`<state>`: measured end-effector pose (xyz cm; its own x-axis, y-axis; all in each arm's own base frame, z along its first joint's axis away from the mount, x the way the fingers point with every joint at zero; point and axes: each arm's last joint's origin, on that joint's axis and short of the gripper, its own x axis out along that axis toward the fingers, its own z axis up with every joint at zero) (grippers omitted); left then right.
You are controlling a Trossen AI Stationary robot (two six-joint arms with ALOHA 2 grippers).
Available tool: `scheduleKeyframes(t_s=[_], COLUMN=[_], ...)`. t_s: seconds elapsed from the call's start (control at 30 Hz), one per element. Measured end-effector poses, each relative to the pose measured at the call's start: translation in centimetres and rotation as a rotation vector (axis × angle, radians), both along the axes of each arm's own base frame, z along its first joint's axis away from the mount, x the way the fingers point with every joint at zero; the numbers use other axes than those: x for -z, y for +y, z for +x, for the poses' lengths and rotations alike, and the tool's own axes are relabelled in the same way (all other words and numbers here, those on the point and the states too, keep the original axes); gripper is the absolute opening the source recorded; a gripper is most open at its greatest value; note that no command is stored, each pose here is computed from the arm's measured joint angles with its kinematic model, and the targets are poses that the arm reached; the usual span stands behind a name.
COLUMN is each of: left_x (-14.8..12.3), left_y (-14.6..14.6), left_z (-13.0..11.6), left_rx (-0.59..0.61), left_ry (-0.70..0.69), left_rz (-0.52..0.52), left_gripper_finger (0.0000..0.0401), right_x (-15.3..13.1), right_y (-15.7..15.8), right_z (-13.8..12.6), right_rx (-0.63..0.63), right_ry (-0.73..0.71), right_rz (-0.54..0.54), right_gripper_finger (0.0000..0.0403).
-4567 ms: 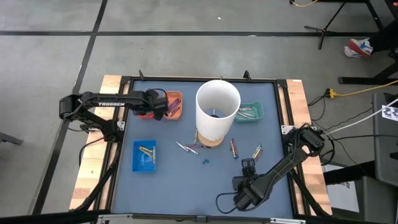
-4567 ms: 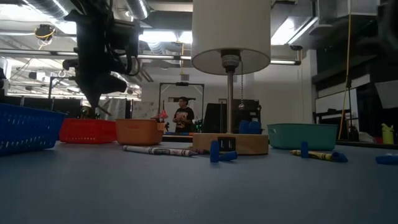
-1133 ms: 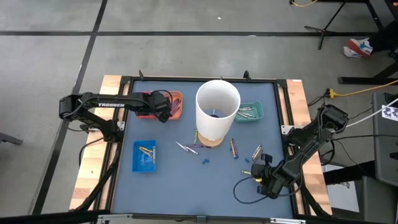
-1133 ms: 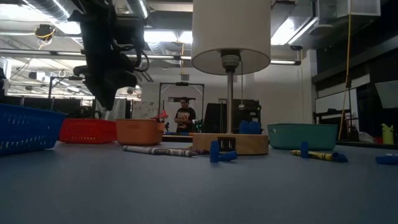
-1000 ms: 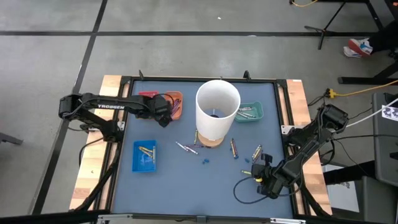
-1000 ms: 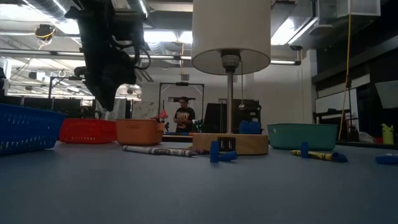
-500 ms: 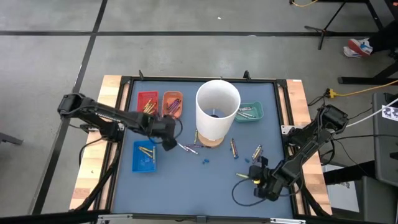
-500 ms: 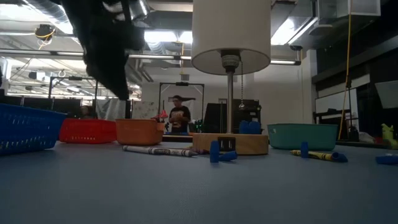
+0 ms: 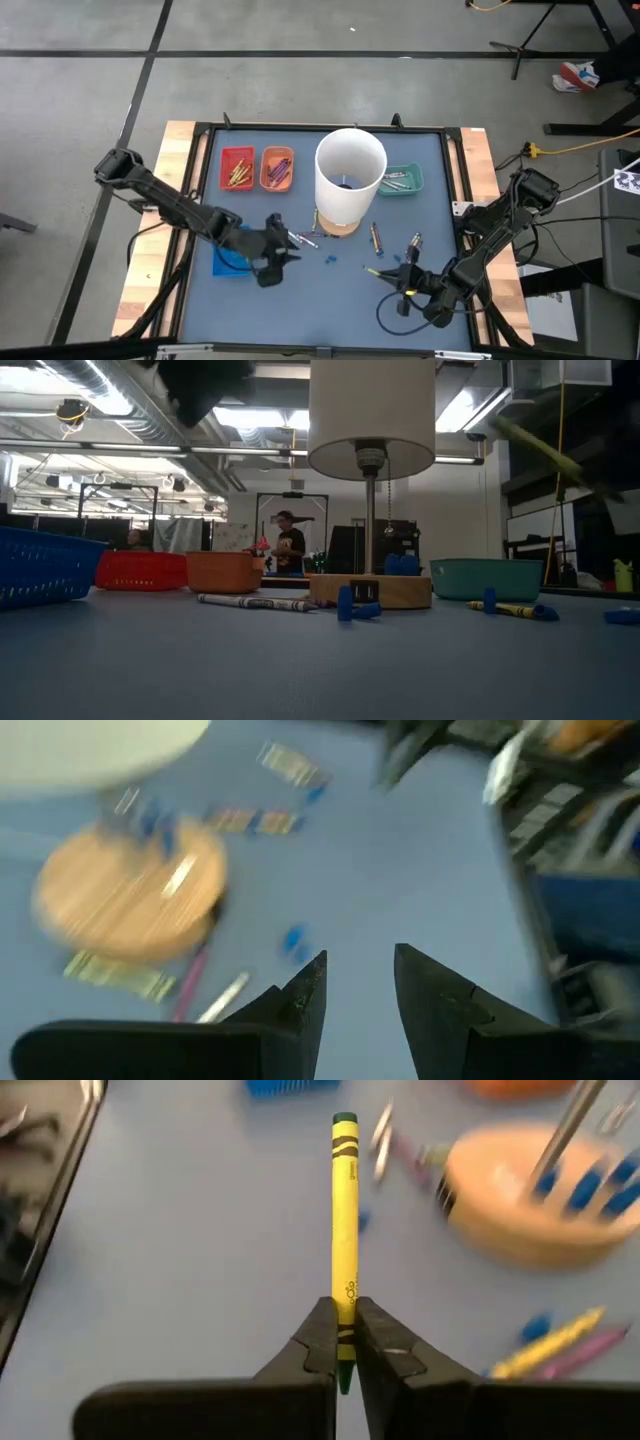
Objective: Sort crayons
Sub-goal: Put the green crayon into the red bin
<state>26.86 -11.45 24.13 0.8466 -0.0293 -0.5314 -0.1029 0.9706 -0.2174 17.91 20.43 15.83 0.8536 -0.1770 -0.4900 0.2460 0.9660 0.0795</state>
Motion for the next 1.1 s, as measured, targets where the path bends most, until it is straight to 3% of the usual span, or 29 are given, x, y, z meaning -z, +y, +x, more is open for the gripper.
scheduleKeyframes(t_s=[0.33, 0.7, 1.1], left_x=[0.6, 2.0, 0.8], left_y=[-2.4, -3.5, -3.1], left_z=[3.2, 5.4, 5.6], left_rx=[0.079, 0.121, 0.092], left_ry=[-0.295, -0.48, -0.61], left_rz=[0.113, 0.224, 0.22], left_gripper_finger=[0.0104, 0.0104, 0.0104], right_x=[-2.3, -5.2, -6.4], right_y=[-0.9, -2.4, -4.5], right_z=[3.6, 7.2, 9.1], right_rx=[0.016, -0.194, -0.344], right_ry=[-0.184, -0.359, -0.464], right_rz=[-0.111, -0.134, -0.114], right_gripper_finger=[0.0017, 0.0017, 0.0017])
